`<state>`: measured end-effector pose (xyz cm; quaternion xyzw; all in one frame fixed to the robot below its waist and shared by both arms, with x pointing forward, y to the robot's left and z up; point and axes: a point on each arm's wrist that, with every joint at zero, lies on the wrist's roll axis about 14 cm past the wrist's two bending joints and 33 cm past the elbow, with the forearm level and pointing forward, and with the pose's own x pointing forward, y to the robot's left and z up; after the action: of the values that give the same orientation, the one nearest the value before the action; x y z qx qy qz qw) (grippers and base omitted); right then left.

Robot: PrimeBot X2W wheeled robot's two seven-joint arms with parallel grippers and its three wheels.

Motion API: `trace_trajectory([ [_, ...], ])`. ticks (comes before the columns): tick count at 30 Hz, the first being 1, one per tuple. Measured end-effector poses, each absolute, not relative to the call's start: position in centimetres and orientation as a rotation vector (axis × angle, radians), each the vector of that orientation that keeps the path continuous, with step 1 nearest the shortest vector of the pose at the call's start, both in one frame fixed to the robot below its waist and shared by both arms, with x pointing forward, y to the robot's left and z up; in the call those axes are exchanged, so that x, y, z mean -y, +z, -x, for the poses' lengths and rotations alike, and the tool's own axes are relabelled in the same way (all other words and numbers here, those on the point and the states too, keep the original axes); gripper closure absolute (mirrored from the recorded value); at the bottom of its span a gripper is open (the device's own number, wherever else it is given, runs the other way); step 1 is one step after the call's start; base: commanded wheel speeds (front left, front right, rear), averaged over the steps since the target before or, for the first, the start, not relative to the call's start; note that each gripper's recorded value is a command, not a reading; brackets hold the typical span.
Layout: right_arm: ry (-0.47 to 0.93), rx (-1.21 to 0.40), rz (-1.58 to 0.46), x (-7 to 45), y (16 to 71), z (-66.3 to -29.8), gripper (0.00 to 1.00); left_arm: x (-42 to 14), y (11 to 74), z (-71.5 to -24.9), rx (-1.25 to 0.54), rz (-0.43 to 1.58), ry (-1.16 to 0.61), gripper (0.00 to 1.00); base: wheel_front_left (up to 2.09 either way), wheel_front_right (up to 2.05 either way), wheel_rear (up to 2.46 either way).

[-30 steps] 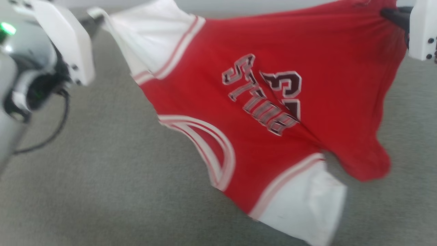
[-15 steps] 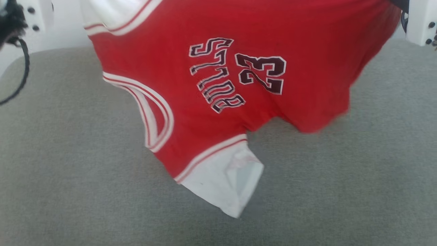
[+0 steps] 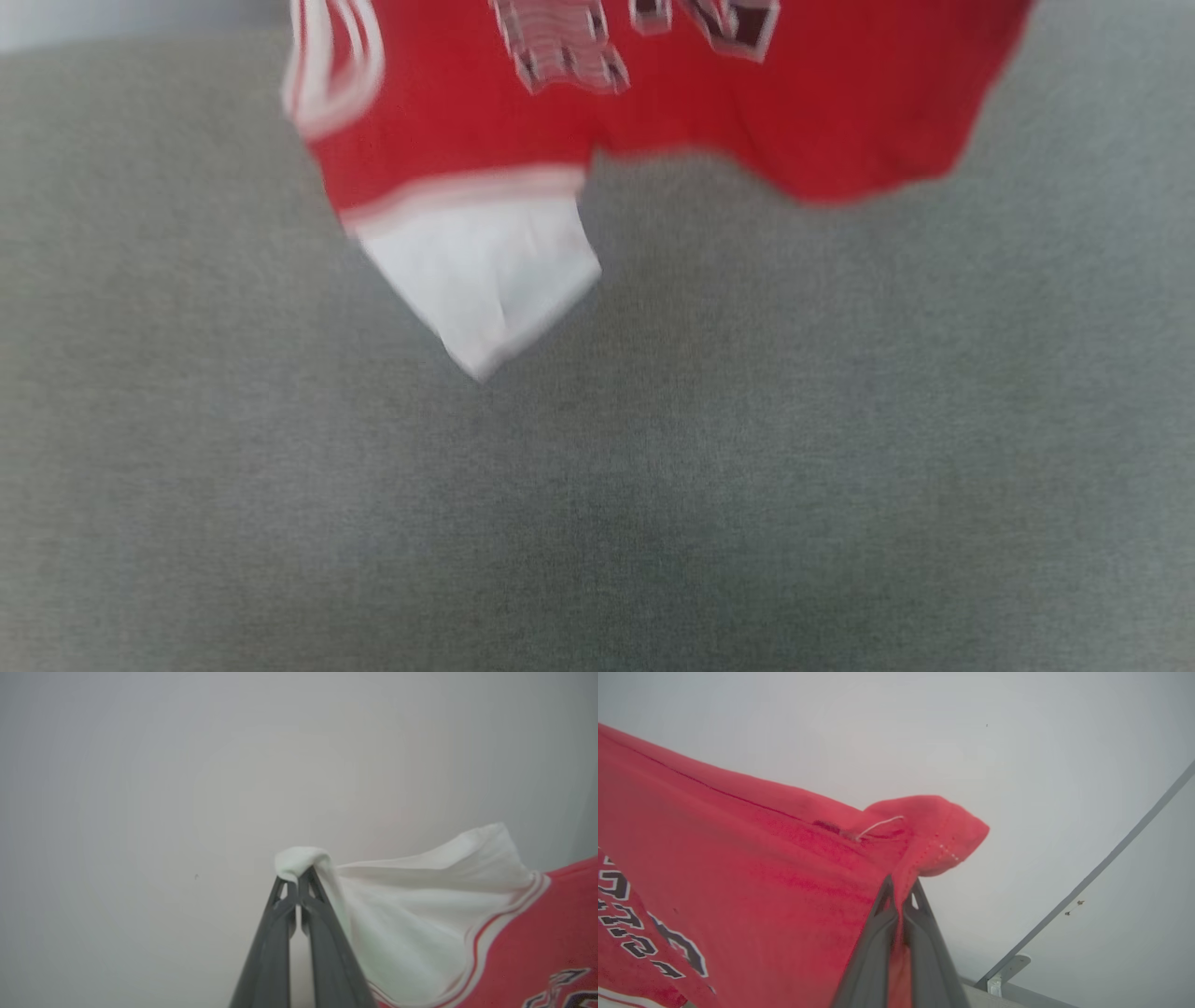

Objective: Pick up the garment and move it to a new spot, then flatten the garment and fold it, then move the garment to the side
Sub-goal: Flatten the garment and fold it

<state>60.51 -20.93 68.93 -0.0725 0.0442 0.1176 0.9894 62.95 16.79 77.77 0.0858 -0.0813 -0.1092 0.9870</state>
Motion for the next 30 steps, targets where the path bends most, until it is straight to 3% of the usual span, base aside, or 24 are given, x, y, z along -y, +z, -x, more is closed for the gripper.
trace_trajectory([
  [6,0.147,0.139,0.173,22.0,69.5,-65.5,1.00,-16.2,80.7,-66.6,0.455,-0.194,-0.188,1.00,0.00,0.00,0.00],
  [13,0.136,0.314,0.275,21.0,70.0,-67.7,1.00,-16.4,84.7,-66.1,0.709,-0.242,-0.163,1.00,0.00,0.00,0.00],
  [20,0.160,0.093,0.237,19.5,61.8,-68.2,1.00,-17.2,75.1,-67.8,0.457,-0.253,-0.233,1.00,0.00,0.00,0.00],
  [30,0.246,-0.197,0.156,17.1,52.0,-64.1,1.00,-19.7,59.6,-65.0,-0.042,-0.166,-0.239,1.00,0.00,0.00,0.00],
])
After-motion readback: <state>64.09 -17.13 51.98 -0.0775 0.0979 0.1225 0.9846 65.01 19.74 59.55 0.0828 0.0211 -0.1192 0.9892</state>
